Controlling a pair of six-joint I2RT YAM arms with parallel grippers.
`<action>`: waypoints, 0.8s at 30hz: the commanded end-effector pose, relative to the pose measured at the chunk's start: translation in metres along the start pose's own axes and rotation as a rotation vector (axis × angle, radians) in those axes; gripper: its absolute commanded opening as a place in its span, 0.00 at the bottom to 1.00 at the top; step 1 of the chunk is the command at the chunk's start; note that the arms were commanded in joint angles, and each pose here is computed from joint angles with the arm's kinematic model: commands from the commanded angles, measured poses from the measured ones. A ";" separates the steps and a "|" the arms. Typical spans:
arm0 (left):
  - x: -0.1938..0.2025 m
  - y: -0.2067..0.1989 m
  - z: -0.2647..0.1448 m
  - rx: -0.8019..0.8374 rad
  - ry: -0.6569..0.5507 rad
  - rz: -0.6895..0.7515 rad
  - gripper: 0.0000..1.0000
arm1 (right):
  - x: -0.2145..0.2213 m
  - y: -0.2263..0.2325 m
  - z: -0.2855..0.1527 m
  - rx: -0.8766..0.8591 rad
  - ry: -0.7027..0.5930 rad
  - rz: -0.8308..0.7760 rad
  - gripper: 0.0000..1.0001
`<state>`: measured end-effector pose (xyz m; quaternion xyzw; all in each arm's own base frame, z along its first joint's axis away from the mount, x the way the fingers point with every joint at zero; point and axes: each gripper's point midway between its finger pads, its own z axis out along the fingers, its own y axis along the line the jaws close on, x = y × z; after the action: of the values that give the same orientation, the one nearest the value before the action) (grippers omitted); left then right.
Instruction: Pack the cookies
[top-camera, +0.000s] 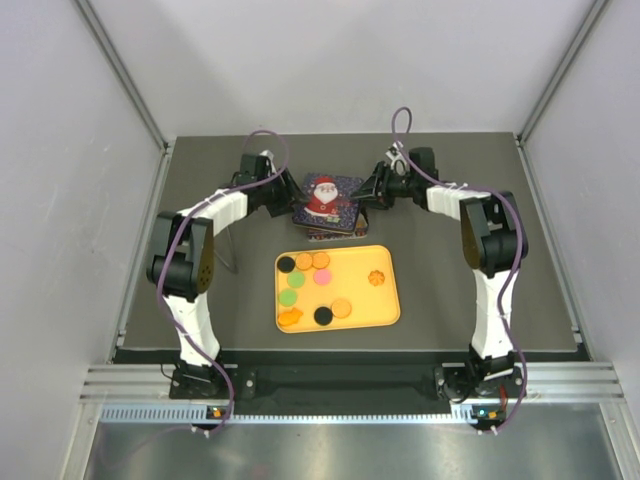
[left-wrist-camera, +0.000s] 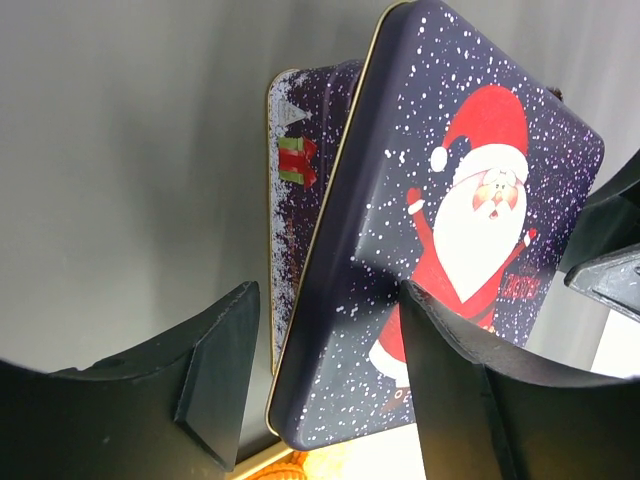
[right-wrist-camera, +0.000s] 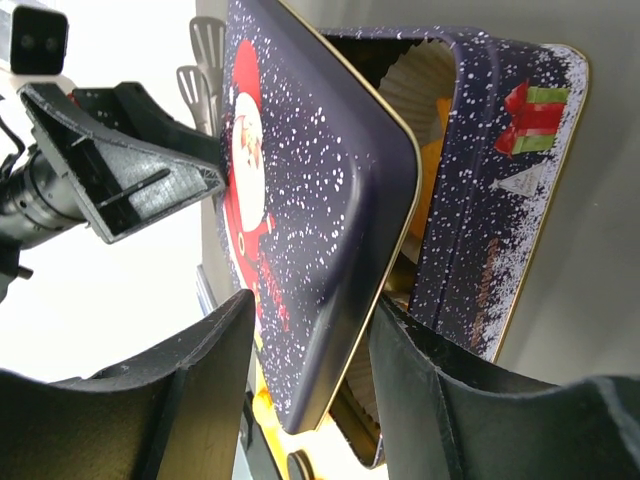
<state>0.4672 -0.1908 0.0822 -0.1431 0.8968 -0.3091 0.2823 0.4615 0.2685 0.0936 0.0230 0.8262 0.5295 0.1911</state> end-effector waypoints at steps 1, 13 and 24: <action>0.001 0.015 -0.004 -0.077 -0.029 0.003 0.62 | -0.024 0.008 -0.016 0.025 -0.095 -0.038 0.50; 0.003 0.013 -0.002 -0.076 -0.032 0.005 0.61 | -0.028 0.009 -0.028 0.035 -0.126 -0.023 0.44; 0.005 0.010 0.001 -0.062 -0.018 0.021 0.61 | -0.034 0.020 -0.041 0.023 -0.161 -0.062 0.45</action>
<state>0.4670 -0.1858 0.0759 -0.1574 0.8990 -0.2880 0.2900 0.4661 0.2403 0.0984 0.0669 0.8308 0.5093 0.2142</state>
